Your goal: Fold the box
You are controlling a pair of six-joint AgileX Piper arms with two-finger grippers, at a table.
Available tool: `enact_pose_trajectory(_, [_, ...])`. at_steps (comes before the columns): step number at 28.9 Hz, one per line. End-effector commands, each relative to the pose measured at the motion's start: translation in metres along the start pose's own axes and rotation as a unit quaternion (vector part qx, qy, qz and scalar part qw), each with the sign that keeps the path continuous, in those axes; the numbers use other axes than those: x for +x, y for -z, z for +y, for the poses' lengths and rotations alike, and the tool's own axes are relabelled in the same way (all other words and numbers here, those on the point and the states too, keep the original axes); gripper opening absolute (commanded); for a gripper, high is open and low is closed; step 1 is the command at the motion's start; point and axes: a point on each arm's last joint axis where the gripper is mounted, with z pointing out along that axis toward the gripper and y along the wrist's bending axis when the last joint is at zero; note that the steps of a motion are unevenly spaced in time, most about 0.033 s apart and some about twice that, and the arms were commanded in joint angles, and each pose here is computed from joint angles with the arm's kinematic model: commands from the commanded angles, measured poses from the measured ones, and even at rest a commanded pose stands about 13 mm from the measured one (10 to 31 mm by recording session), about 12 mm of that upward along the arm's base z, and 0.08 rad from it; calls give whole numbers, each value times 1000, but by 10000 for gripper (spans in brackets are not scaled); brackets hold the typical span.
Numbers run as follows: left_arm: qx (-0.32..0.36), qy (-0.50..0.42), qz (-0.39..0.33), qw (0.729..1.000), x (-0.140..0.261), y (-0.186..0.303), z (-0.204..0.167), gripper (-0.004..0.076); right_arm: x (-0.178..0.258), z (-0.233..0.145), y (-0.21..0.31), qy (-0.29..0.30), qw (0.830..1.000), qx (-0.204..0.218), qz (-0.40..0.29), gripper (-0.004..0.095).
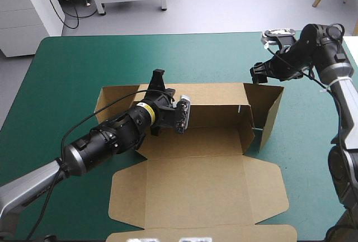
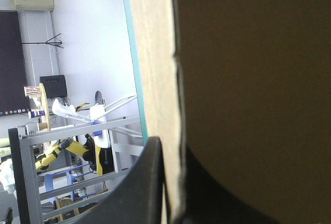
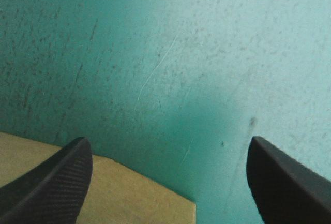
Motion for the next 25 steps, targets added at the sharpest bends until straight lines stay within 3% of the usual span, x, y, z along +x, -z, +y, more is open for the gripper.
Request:
enact_pose_trajectory(1, [17,36,-7,999,-6,4,-4,-10,11,9,32,17,999,2,-35,751])
enact_pose_trajectory(10, [28,48,11,998,-2,4,-6,-10,55,20,45,64,995,2,-78,725])
enact_pose_trajectory(17, [36,48,24,998,0,4,-8,-10,95,28,46,85,981,10,-172,691])
enact_pose_trajectory(25, [36,47,24,998,0,4,-8,-10,135,36,39,114,977,-9,-178,691])
